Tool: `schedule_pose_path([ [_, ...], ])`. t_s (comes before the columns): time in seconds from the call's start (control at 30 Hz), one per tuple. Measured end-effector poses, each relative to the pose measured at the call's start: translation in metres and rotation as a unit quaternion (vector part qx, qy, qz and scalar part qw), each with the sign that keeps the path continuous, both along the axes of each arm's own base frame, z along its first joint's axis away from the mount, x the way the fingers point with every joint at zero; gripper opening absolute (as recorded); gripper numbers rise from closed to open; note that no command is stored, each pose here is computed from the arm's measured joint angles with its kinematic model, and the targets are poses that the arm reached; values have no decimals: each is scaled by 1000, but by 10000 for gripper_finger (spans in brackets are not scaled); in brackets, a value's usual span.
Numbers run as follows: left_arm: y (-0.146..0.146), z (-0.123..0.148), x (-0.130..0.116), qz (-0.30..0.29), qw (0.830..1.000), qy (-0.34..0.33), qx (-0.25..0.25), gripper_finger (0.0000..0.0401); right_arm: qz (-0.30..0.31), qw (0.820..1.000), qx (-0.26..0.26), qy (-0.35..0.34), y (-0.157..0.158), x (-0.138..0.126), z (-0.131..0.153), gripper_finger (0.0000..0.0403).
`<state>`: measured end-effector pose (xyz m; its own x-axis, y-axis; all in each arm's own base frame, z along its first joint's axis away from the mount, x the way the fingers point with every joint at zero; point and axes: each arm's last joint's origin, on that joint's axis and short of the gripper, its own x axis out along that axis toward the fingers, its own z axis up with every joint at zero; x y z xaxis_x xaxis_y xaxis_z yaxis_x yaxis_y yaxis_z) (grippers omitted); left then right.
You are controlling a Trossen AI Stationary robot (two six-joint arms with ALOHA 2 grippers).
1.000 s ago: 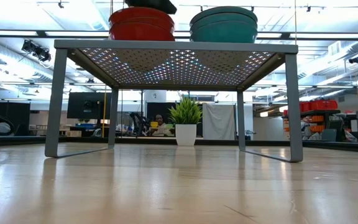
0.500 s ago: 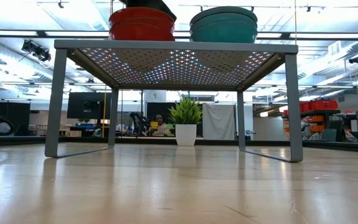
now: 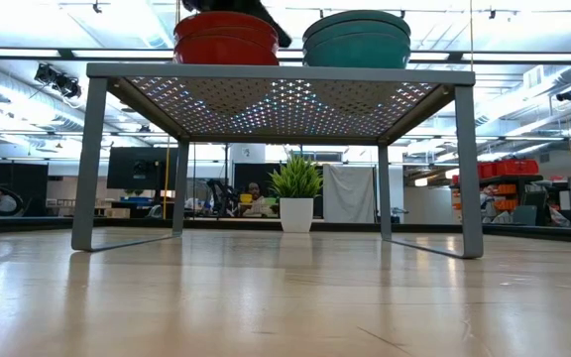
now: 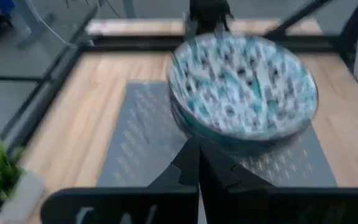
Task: Pick & Place Mini bowls
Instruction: Stack the red patterned bowl on the other red patterned bowls on the shelf
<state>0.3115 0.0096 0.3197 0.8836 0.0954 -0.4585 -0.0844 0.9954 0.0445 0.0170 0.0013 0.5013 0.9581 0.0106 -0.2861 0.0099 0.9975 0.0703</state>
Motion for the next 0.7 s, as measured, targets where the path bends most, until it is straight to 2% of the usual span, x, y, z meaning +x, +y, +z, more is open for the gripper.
schedule_pose_path([
  [0.7,0,-6,-2,4,1000,30,-9,0,0,1000,0,0,0,0,0,29],
])
